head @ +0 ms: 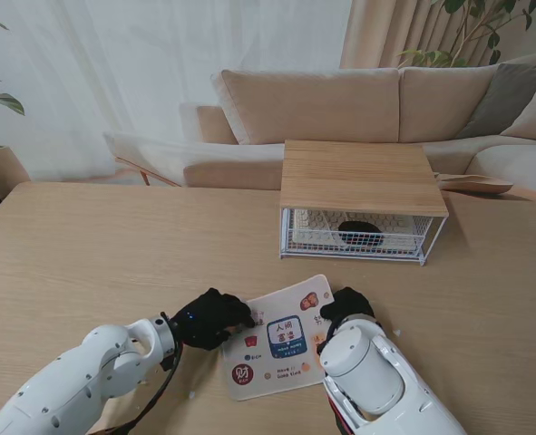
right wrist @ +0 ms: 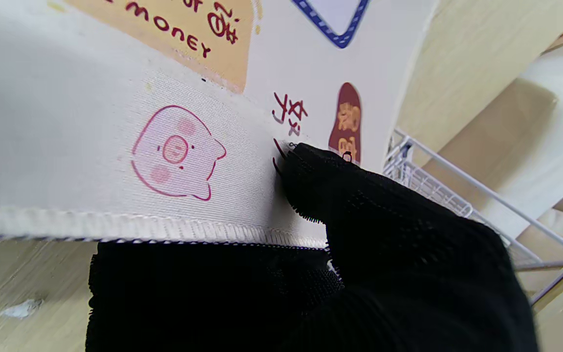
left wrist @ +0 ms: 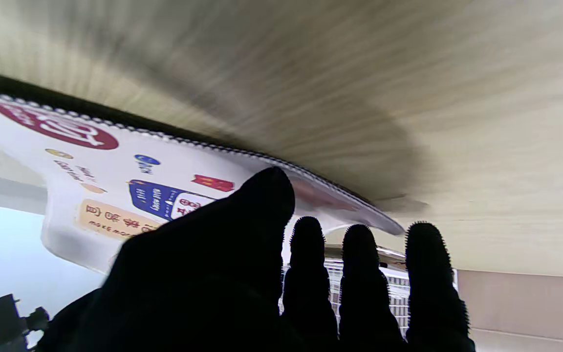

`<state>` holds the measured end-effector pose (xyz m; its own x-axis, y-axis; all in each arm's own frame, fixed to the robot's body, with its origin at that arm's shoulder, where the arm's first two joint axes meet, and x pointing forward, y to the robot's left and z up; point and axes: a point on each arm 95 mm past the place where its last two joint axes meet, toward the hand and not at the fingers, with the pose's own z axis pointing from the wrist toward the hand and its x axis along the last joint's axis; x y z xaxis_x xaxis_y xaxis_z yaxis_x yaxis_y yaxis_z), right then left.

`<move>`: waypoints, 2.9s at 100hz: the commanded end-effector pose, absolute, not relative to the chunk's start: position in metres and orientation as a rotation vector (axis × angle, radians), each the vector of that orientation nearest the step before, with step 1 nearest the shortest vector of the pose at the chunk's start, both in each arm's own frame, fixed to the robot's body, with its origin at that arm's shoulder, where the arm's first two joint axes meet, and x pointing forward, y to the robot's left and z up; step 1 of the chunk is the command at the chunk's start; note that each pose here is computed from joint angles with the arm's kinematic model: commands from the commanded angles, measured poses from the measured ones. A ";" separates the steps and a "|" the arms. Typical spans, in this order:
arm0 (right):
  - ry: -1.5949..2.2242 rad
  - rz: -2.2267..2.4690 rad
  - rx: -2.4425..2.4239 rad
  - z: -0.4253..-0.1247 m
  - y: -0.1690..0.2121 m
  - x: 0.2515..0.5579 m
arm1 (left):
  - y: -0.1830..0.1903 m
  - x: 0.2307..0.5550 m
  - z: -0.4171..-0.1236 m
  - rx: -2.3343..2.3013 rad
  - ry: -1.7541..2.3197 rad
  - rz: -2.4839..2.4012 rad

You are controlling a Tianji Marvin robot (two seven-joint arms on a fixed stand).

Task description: Unroll the mouse pad and set up the keyboard and mouse from the tabletop organizer

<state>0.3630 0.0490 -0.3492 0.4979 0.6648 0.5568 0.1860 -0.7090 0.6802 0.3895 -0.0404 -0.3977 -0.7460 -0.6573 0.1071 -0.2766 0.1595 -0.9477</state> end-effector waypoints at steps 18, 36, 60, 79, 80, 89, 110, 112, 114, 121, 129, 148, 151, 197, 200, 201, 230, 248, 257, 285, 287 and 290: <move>0.689 1.133 2.200 -0.348 0.049 0.359 | -0.016 0.406 -0.382 -0.952 1.965 -1.548; 0.724 1.127 2.120 -0.348 0.038 0.356 | -0.018 0.406 -0.368 -1.086 1.742 -1.632; 0.737 1.080 1.982 -0.347 0.008 0.344 | -0.019 0.404 -0.361 -1.241 1.539 -1.715; 0.705 1.063 1.893 -0.337 -0.019 0.340 | -0.016 0.400 -0.361 -1.461 1.363 -1.792; 0.707 1.060 1.886 -0.337 -0.021 0.340 | -0.016 0.400 -0.360 -1.468 1.358 -1.793; 0.724 1.030 1.824 -0.335 -0.038 0.337 | -0.012 0.400 -0.358 -1.498 1.325 -1.800; 0.724 0.983 1.710 -0.337 -0.075 0.330 | -0.005 0.402 -0.354 -1.501 1.271 -1.815; 0.722 0.978 1.702 -0.337 -0.078 0.329 | -0.005 0.402 -0.353 -1.501 1.269 -1.813; 0.719 0.973 1.694 -0.338 -0.081 0.329 | -0.004 0.402 -0.353 -1.500 1.268 -1.811; 0.701 0.959 1.675 -0.340 -0.090 0.327 | -0.003 0.403 -0.353 -1.504 1.261 -1.806; 0.673 0.944 1.664 -0.342 -0.099 0.326 | -0.001 0.403 -0.353 -1.506 1.252 -1.805; 0.631 0.916 1.633 -0.349 -0.115 0.325 | 0.001 0.403 -0.352 -1.504 1.241 -1.796; 0.626 0.911 1.628 -0.349 -0.117 0.325 | 0.001 0.403 -0.352 -1.505 1.240 -1.793; 0.662 0.859 1.518 -0.357 -0.143 0.327 | 0.002 0.403 -0.350 -1.510 1.235 -1.781; 0.664 0.854 1.513 -0.357 -0.144 0.328 | 0.002 0.402 -0.349 -1.510 1.235 -1.781; 0.664 0.853 1.512 -0.357 -0.145 0.328 | 0.002 0.402 -0.349 -1.510 1.235 -1.780; 0.658 0.802 1.477 -0.362 -0.158 0.328 | 0.004 0.402 -0.348 -1.513 1.240 -1.770; 0.633 0.760 1.462 -0.368 -0.164 0.325 | 0.004 0.402 -0.347 -1.509 1.240 -1.769; 0.615 0.742 1.459 -0.370 -0.166 0.323 | 0.004 0.402 -0.347 -1.508 1.240 -1.769; 0.576 0.671 1.447 -0.379 -0.170 0.318 | 0.006 0.403 -0.347 -1.506 1.237 -1.764; 0.575 0.669 1.447 -0.380 -0.171 0.318 | 0.006 0.403 -0.347 -1.505 1.237 -1.764; 0.571 0.666 1.446 -0.380 -0.171 0.318 | 0.006 0.403 -0.347 -1.505 1.236 -1.764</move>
<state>0.3209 -0.1723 -0.3742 0.6910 0.7213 0.0470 -0.0886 0.0200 0.9959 0.4034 0.0072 -0.3483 -0.2568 -0.8342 0.4881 -0.1677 -0.4589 -0.8725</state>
